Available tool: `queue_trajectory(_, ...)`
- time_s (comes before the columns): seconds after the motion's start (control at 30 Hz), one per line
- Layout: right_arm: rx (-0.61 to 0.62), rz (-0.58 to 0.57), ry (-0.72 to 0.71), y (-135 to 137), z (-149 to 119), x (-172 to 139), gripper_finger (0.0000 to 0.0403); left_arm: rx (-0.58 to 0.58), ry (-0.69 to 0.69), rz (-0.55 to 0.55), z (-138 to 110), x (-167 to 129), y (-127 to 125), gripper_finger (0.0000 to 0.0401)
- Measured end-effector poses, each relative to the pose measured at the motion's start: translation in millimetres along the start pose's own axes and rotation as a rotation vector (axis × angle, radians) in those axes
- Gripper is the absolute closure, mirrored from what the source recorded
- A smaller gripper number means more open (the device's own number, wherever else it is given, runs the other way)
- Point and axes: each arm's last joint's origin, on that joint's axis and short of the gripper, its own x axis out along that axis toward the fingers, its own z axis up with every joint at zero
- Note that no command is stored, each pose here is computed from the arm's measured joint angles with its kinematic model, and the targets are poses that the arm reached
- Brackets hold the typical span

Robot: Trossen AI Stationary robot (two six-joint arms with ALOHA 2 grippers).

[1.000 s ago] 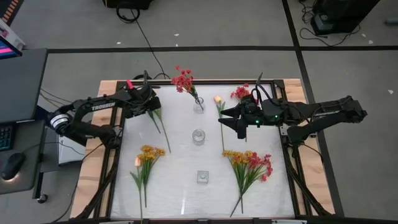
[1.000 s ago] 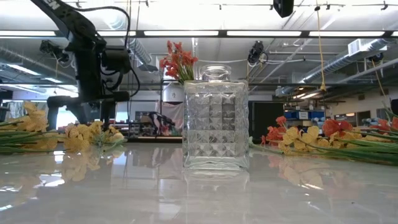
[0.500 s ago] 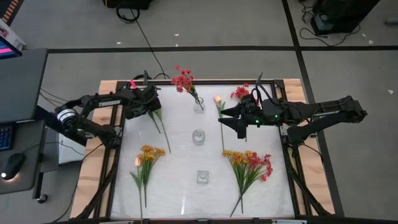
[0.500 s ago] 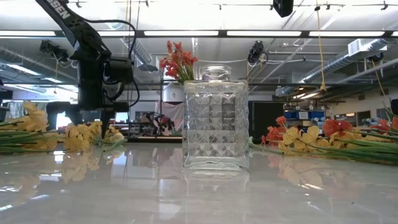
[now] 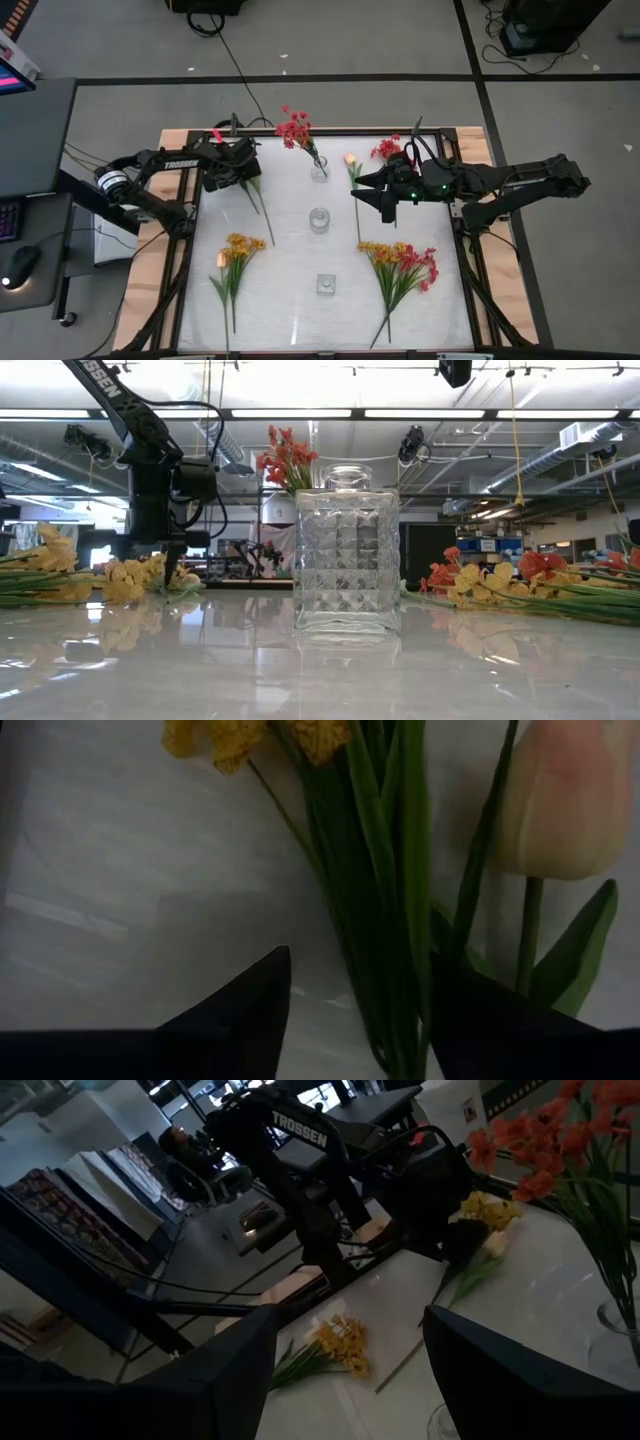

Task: Sort flowers into vase by color
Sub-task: Put the top yellow flowers into the middle transparent vase

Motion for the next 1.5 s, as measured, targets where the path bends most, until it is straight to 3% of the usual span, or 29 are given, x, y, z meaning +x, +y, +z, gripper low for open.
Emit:
queue_trajectory(0.37, 0.0, 0.0, 0.0, 0, 0, 0, 0.0142, 0.01, 0.02, -0.008, -1, 0, 0, 0.0316)
queue_trajectory(0.6, 0.001, -0.004, -0.002, -1, 0, 0, 0.0142, 0.04, 0.084, -0.005, -3, -1, 2, 0.0368)
queue_trajectory(0.83, 0.005, -0.022, -0.014, -5, 4, 1, 0.0142, 0.064, 0.124, -0.038, -4, -9, 5, 0.0378)
queue_trajectory(1.5, -0.047, -0.048, -0.028, -11, 8, 3, 0.0142, 0.034, 0.007, -0.439, -1, -87, 30, 0.038)
